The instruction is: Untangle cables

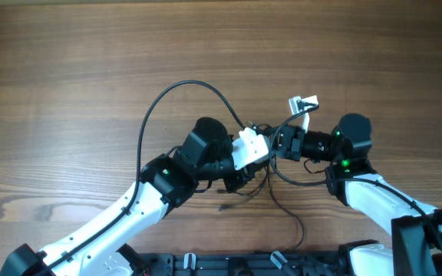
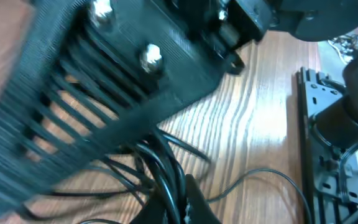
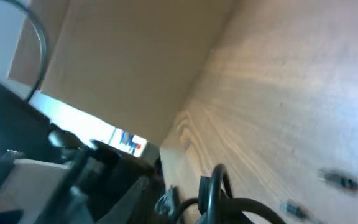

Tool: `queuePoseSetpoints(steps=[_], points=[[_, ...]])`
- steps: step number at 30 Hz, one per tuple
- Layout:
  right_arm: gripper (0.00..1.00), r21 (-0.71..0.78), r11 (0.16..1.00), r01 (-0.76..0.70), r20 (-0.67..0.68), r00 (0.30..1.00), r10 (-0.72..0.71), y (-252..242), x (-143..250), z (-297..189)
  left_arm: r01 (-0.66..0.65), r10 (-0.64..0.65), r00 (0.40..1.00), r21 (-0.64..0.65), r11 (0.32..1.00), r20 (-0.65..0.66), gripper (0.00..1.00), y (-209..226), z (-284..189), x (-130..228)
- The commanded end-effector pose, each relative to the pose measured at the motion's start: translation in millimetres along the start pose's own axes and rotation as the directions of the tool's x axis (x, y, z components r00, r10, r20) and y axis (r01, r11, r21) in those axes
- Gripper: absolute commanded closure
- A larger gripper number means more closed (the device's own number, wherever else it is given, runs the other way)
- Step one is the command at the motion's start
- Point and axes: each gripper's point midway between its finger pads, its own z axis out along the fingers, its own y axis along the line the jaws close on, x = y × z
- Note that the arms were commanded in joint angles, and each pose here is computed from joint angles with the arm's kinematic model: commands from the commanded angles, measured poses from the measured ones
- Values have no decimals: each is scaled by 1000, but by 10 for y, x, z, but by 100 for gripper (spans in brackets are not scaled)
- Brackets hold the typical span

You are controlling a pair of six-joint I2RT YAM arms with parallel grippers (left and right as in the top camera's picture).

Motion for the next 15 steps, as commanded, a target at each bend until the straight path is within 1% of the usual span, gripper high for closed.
queuePoseSetpoints(steps=[1, 3, 5, 6, 7, 9, 12, 15], points=[[71, 9, 998, 59, 140, 988, -59, 80, -349, -95, 13, -11, 1000, 120, 993, -21, 96, -232, -12, 44], [71, 1, 998, 60, 181, 982, -60, 130, -452, -154, 29, -24, 999, 156, 987, -34, 96, -300, -23, 79], [71, 30, 998, 60, 228, 972, -65, 74, -545, -213, 34, -28, 999, 203, 979, -29, 96, -385, -35, 71], [71, 54, 998, 36, 258, 965, -49, 7, -599, -253, 34, -29, 999, 218, 975, -26, 96, -413, -40, 63], [71, 86, 996, 4, 298, 954, -29, -83, -667, -310, 33, -28, 999, 227, 973, -26, 96, -436, -39, 62], [71, 159, 986, -46, 415, 909, -24, -269, -884, -538, 34, -26, 999, 238, 971, -34, 96, -485, -28, 75], [71, 215, 974, -66, 508, 860, -54, -387, -1075, -837, 33, -22, 999, 252, 967, -44, 96, -543, -19, 93], [71, 314, 949, -31, 566, 808, -160, -502, -1230, -1186, 31, -18, 999, 264, 964, -51, 96, -594, -9, 105]])
